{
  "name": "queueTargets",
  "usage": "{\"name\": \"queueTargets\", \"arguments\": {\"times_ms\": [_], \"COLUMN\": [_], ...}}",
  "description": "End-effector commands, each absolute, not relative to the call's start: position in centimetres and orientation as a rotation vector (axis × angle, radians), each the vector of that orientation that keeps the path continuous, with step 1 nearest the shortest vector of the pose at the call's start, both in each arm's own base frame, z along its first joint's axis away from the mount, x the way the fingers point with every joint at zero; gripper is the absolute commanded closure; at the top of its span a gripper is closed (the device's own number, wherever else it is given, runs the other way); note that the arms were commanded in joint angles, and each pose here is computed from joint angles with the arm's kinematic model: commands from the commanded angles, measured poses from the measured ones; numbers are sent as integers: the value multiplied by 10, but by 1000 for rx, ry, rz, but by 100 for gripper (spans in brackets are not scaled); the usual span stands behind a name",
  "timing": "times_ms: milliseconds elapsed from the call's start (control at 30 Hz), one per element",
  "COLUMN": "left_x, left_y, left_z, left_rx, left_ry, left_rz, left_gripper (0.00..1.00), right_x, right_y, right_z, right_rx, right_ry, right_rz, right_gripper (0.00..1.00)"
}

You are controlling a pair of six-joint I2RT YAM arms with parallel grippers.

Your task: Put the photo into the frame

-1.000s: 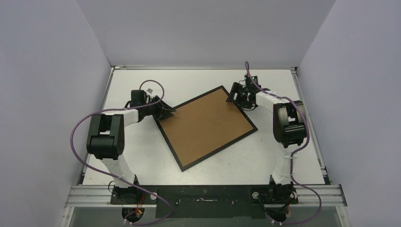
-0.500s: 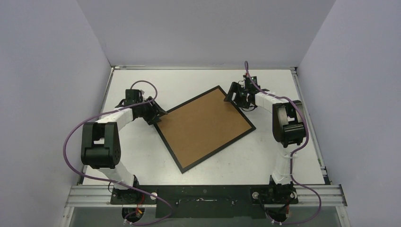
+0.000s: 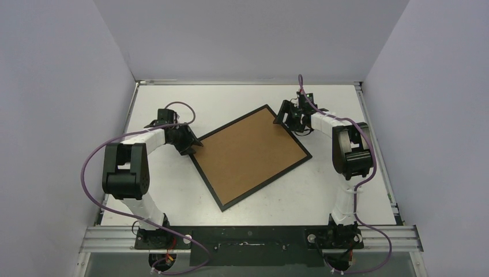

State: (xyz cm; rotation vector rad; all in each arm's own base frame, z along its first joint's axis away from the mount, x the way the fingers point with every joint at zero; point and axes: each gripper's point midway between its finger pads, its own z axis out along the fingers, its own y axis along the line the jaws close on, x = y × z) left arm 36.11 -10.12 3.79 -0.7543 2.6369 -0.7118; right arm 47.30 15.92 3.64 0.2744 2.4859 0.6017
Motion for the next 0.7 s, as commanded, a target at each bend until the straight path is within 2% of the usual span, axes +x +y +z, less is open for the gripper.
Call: {"name": "queueTargets", "arguments": {"times_ms": [0, 233, 400, 467, 667], "left_x": [356, 355, 345, 337, 330], "left_y": [-95, -93, -93, -91, -87], "left_z": [23, 24, 4, -6, -13], "left_rx": [-726, -698, -686, -692, -679], "left_ry": [2696, 2721, 2811, 2862, 2928], "left_rz": [-614, -590, -567, -534, -482], "left_gripper": [56, 56, 57, 57, 58], "right_x": [424, 423, 422, 406, 345], "right_y": [160, 151, 149, 172, 238], "right_z": [-17, 12, 62, 96, 120], "right_rx": [324, 278, 139, -100, -583], "right_ry": [2716, 2664, 2528, 2450, 2304], "right_rz": [551, 464, 319, 250, 160], "right_gripper": [20, 20, 18, 16, 16]}}
